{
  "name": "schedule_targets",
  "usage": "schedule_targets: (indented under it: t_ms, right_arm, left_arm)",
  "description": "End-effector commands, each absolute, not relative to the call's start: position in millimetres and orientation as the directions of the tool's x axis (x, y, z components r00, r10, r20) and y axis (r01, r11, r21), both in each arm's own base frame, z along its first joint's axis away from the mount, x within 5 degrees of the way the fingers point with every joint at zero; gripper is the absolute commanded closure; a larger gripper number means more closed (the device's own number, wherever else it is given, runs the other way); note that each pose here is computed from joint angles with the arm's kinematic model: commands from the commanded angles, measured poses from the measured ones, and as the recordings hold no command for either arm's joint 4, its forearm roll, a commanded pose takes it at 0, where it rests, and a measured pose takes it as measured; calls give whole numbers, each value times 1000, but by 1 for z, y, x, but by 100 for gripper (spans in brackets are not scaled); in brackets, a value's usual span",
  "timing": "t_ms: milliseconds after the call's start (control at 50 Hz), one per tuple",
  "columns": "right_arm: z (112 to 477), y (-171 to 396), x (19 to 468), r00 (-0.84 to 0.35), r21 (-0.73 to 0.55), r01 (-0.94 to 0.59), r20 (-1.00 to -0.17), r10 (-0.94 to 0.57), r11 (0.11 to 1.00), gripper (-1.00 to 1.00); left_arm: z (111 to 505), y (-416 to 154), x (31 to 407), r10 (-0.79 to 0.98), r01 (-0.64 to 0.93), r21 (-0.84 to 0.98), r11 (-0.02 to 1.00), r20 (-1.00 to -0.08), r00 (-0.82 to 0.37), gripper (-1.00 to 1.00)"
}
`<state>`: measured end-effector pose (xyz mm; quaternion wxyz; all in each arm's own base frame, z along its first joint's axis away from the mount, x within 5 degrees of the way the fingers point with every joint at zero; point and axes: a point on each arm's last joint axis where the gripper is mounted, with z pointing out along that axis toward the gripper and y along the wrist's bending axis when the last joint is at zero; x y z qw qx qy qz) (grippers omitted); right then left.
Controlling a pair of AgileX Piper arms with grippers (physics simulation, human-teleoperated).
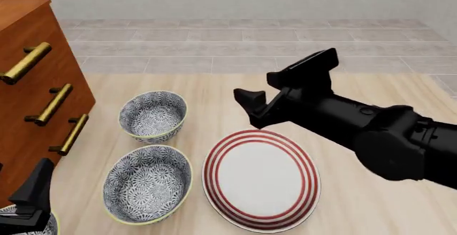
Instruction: Pick up the bowl and put it in the front on the plate.
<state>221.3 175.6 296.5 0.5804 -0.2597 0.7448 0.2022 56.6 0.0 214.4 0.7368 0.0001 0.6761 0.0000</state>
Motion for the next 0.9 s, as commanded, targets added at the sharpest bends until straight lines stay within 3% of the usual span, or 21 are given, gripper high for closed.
schedule_targets:
  t_ms: [20, 200, 300, 580, 900]
  right_arm:
    - [304, 207, 236, -248, 34, -650, -954, -170, 759, -100]
    - [301, 232, 254, -297, 28, -667, -927, -231, 745, -100]
    - [302, 250, 259, -365, 103, -658, -910, -196, 746, -100]
    - [301, 275, 282, -402, 97, -659, -883, -240, 746, -100]
    - [299, 292, 312, -498, 204, -584, -855, -148, 786, -100]
  left_arm:
    - [214, 0, 57, 0, 0, 0, 1000, -996, 86, -100]
    - [214, 0, 57, 0, 0, 0, 1000, -996, 86, -100]
    - [214, 0, 57, 0, 0, 0, 1000, -996, 86, -100]
    - [214, 0, 57, 0, 0, 0, 1000, -996, 86, -100]
    - [214, 0, 57, 0, 0, 0, 1000, -996, 86, -100]
